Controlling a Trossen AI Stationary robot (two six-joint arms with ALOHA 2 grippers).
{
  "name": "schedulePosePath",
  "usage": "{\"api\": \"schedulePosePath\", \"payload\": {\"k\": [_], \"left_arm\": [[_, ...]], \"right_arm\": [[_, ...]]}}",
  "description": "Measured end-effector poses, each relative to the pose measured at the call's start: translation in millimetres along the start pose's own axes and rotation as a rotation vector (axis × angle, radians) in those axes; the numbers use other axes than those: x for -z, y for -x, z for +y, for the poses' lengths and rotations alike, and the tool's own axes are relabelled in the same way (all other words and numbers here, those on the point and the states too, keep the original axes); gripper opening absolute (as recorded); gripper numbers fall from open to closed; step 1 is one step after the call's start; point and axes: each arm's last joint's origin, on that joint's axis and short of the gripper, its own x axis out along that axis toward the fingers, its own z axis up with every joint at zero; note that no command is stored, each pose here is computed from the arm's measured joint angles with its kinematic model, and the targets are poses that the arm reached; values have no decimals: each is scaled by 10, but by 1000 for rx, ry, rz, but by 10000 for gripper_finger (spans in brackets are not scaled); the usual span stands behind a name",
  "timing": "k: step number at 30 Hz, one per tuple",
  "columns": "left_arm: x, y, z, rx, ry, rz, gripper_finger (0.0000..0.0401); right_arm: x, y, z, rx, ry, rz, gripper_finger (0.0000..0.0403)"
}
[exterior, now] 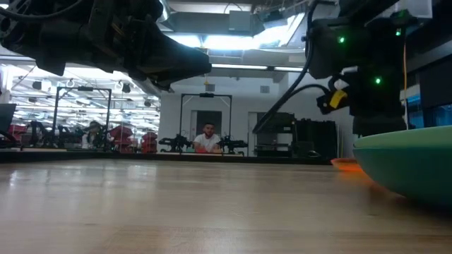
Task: Stack plastic plates
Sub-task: Stack the orange plate on top of the orange plate
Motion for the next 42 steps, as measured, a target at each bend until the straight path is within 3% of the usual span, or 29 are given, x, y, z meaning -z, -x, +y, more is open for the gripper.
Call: {"api": "schedulePosePath", "payload": {"k": [7, 15, 24, 30, 38, 42], "left_arm": [[0, 0, 1, 0, 0, 0, 112], [1, 0, 1, 0, 0, 0, 112], [1, 1, 0, 0, 0, 0, 112], [1, 1, 0, 0, 0, 0, 112], [-7, -12, 36, -6, -15, -3, 112], [-10, -13, 37, -4, -8, -5, 112]], "right_arm": [[18, 300, 121, 37, 74, -71, 1], [153, 737, 429, -63, 174, -196, 1], [507, 1282, 731, -177, 309, -330, 1], [735, 1472, 868, -315, 327, -305, 1], [1044, 1591, 1086, -588, 325, -138, 1], [1069, 1653, 1167, -685, 331, -157, 1]]}}
